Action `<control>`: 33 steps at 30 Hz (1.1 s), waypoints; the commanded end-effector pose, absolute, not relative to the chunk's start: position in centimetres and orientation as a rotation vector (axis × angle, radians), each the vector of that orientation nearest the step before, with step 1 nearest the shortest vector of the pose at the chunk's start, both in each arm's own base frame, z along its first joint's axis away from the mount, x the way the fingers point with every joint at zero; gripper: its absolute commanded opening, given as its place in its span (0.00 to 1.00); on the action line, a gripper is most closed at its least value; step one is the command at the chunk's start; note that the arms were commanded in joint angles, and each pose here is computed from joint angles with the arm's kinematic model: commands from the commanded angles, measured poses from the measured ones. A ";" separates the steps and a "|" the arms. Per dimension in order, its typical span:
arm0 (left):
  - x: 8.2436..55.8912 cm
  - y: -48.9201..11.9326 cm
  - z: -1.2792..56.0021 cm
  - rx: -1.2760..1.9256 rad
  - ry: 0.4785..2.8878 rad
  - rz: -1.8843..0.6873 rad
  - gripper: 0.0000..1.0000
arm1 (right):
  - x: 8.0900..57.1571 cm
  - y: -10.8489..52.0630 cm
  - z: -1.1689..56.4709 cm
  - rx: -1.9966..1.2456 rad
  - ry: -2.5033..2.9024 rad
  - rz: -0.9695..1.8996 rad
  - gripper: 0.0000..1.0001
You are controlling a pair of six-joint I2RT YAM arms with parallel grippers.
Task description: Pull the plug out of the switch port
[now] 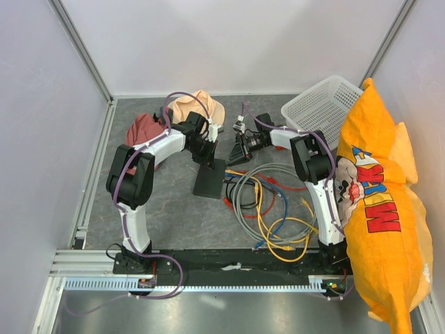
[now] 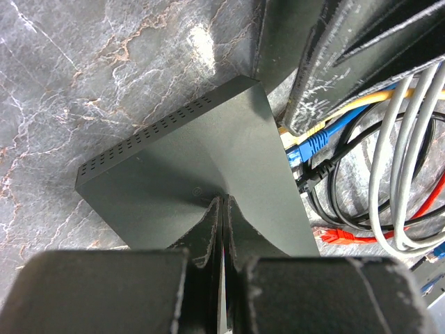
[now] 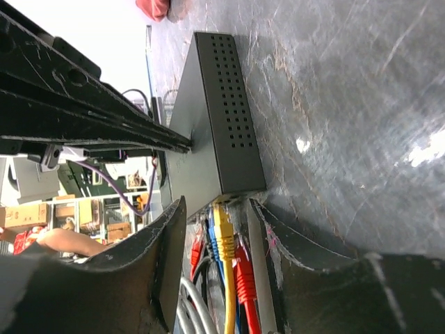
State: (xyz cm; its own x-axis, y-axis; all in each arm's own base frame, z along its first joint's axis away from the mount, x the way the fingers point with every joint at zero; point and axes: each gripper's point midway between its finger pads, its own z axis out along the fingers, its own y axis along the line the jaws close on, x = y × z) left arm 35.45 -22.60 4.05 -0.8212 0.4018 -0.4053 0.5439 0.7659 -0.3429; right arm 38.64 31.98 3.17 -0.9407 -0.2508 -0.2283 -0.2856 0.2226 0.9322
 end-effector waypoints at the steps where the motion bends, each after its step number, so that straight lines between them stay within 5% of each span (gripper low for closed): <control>1: 33.2 -20.2 1.5 0.794 2.768 -0.551 0.02 | 38.7 31.1 3.5 -0.603 2.443 1.739 0.49; 7: 33.0 -20.0 1.2 0.791 2.775 -0.540 0.02 | 37.9 29.9 3.1 -0.675 2.521 1.574 0.49; 33: 33.3 -19.8 0.7 0.801 2.775 -0.516 0.02 | 36.7 32.3 1.7 -0.720 2.516 1.695 0.40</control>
